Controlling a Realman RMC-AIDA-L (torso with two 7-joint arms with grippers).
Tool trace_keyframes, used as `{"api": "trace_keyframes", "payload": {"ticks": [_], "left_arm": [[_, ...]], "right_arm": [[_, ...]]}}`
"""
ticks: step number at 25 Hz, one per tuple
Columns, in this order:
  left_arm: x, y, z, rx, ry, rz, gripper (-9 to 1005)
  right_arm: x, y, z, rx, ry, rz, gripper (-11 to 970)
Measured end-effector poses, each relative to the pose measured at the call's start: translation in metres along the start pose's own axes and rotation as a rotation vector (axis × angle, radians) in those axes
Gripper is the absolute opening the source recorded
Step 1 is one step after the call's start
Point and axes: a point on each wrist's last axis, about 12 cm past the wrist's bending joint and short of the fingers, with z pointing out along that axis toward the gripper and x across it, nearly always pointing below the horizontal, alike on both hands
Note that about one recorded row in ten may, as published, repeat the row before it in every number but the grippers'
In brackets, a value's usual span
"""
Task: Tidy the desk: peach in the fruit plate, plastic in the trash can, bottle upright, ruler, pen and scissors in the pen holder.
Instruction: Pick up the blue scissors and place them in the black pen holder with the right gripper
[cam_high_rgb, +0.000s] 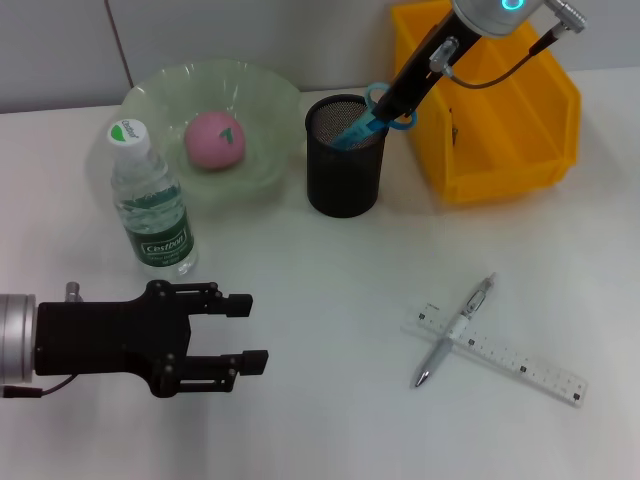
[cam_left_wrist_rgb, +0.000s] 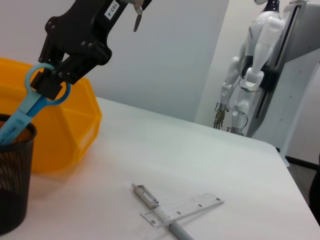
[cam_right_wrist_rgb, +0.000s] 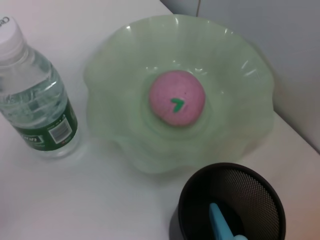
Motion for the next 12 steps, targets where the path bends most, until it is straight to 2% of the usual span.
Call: {"api": "trace_keyframes", "payload": {"ticks": [12], "left_arm": [[0.0066, 0.0011, -0.0005, -0.031, 0.047, -0.008, 776]], "right_arm": [[-0.0025, 0.003, 0.0023, -0.001, -0.004, 0.009, 81]]}}
